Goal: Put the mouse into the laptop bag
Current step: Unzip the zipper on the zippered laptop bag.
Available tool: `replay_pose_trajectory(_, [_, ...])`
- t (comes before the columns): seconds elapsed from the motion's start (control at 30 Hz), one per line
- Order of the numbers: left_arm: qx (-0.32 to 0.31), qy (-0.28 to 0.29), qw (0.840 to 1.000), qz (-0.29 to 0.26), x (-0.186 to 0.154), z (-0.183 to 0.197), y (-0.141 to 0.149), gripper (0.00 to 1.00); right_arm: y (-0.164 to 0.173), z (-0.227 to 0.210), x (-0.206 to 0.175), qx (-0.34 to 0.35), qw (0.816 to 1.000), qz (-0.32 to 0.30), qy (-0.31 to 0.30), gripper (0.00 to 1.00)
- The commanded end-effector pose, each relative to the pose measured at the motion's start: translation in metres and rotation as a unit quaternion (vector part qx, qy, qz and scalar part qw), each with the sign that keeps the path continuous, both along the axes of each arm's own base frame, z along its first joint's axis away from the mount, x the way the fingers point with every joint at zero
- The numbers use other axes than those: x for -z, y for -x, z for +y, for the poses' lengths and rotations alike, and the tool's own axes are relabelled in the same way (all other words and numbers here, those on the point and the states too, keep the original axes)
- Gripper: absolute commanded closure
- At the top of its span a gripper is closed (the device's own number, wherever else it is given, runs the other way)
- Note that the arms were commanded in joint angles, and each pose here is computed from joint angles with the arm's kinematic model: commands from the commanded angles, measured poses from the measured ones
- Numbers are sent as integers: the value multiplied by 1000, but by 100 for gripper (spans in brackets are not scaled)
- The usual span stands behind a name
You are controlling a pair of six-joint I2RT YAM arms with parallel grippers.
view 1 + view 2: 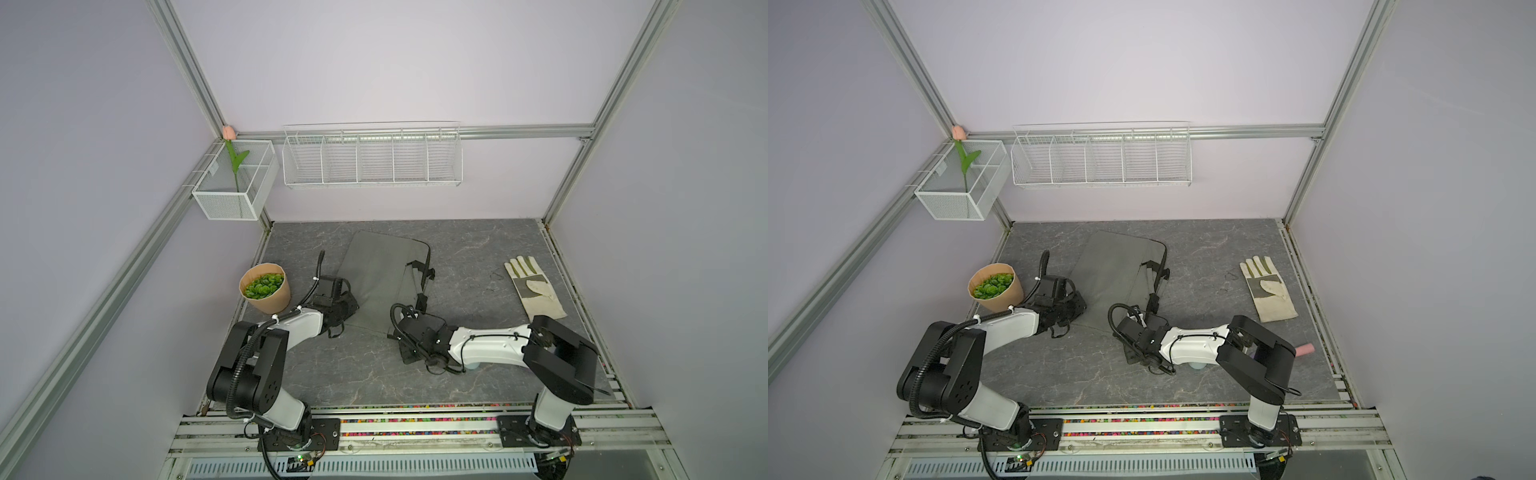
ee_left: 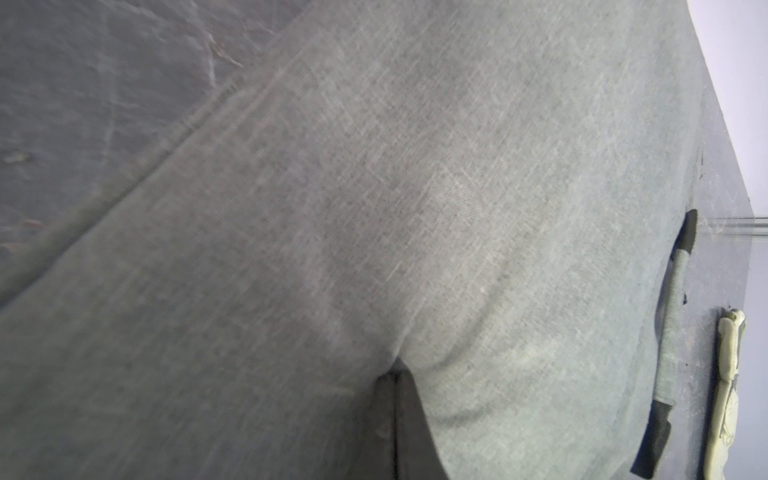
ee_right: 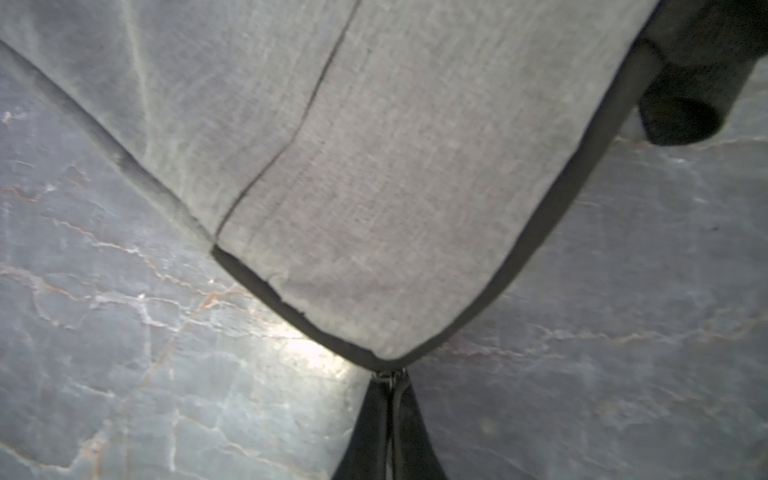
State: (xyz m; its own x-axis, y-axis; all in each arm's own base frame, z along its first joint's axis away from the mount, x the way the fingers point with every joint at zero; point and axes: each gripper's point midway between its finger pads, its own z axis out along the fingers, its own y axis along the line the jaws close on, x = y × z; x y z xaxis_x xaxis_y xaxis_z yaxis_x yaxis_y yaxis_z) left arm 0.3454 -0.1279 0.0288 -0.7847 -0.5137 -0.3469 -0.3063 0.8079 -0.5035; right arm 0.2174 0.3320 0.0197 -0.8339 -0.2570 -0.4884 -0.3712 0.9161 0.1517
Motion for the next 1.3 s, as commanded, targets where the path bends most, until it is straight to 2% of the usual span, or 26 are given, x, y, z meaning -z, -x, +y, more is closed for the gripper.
replay_pose_trajectory(0.0, [-44,-103,973,203,81,50,88,100,16,-19,13,-46,997,33,48,93])
replay_pose_trajectory(0.07, [-39,-79,978,191,71,41,79,100,19,-3,11,-82,995,42,38,93])
replay_pose_trajectory(0.17, [-20,-21,989,144,31,14,58,100,27,25,7,-132,990,51,14,93])
replay_pose_trajectory(0.3, [5,-29,998,62,-45,-8,41,100,37,56,-3,-173,984,45,-6,93])
replay_pose_trajectory(0.37, [3,-24,999,36,-69,-9,40,100,43,70,-9,-188,981,46,-26,93])
replay_pose_trajectory(0.43, [0,-22,1000,21,-78,-6,41,100,48,84,-15,-200,978,47,-44,93])
replay_pose_trajectory(0.57, [-6,5,999,35,-62,-10,50,100,57,104,-20,-211,974,50,-66,93])
replay_pose_trajectory(0.77, [-17,65,993,92,-5,-24,69,100,52,104,0,-194,977,64,-64,93])
replay_pose_trajectory(0.9, [-21,77,989,121,26,-29,76,100,47,102,8,-181,978,74,-69,93])
replay_pose_trajectory(1.07, [-47,11,982,185,63,-6,99,100,41,93,10,-164,980,83,-76,93])
replay_pose_trajectory(1.27, [-69,-42,972,219,80,23,121,100,31,66,10,-147,984,82,-61,93])
